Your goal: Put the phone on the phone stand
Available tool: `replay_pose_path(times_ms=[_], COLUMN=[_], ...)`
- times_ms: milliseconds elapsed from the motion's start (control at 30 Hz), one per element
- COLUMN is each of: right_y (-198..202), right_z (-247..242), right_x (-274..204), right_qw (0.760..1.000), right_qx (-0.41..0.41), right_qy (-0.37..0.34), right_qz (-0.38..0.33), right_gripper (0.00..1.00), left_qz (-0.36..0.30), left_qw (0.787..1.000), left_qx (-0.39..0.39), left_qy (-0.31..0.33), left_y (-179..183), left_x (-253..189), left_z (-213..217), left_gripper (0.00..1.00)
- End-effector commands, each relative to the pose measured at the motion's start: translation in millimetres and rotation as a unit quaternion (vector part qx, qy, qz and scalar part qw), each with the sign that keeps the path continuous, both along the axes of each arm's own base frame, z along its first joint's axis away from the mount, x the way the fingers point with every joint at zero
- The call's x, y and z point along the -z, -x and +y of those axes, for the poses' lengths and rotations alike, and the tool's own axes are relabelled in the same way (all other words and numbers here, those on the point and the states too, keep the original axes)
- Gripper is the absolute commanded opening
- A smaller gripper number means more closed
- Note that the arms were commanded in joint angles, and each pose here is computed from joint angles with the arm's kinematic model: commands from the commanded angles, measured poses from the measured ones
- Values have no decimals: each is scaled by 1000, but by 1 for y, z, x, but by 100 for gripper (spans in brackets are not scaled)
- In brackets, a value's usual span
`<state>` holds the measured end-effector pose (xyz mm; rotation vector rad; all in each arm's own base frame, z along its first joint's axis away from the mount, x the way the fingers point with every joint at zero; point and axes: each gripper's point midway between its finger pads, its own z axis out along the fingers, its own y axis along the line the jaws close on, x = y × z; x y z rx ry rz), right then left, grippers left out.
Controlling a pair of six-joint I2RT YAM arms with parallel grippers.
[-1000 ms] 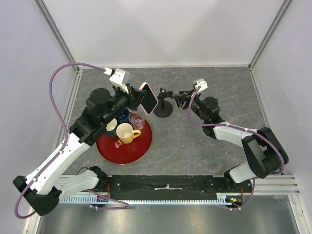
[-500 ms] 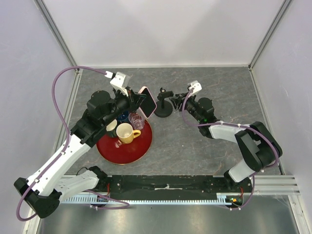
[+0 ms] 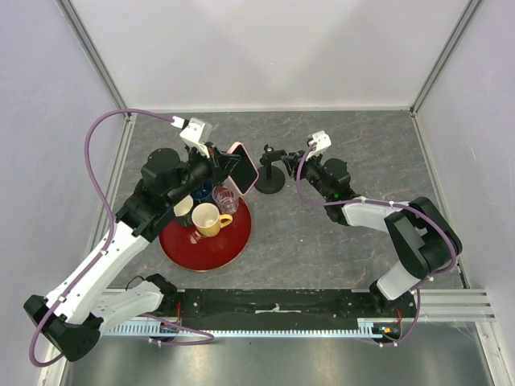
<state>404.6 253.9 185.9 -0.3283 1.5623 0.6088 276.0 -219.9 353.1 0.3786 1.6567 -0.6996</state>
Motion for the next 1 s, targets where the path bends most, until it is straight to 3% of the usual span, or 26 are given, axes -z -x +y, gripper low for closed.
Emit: replay_pose_path(times_ms=[0, 100, 200, 267, 300, 400, 567, 733, 800, 967], right_y=[-10, -12, -11, -14, -11, -15, -18, -27, -22, -22], right_z=[6, 9, 14, 22, 27, 31, 29, 14, 12, 13], right_x=[-17, -17, -16, -20, -7, -8, -6, -1, 6, 12], right_qw=[1000, 1000, 999, 998, 996, 993, 979, 961, 949, 941], right_qx=[-2, -8, -23, -43, -65, -91, -189, -264, -302, -324], right_qy=[-2, -1, 13, 29, 58, 71, 75, 64, 70, 77], right_qz=[-24, -24, -24, -29, -14, -9, 21, 45, 57, 61], right_gripper=[39, 32, 17, 2, 0, 0, 0, 0, 0, 0], left_qz=[-50, -47, -52, -70, -73, -127, -178, -203, -205, -211], left_qw=[997, 997, 996, 994, 990, 970, 940, 874, 856, 839], left_qx=[14, 24, 52, 79, 114, 209, 292, 440, 472, 494], left_qy=[58, 59, 54, 40, 31, 11, -4, -45, -50, -83], left_y=[1, 0, 4, 6, 14, 35, 46, 70, 65, 29], left_x=[-43, -41, -40, -39, -35, -38, -52, -64, -64, -36], left_z=[-4, -7, -14, -21, -29, -48, -67, -88, -98, -117], left_gripper=[2, 2, 2, 2, 2, 2, 2, 2, 2, 2])
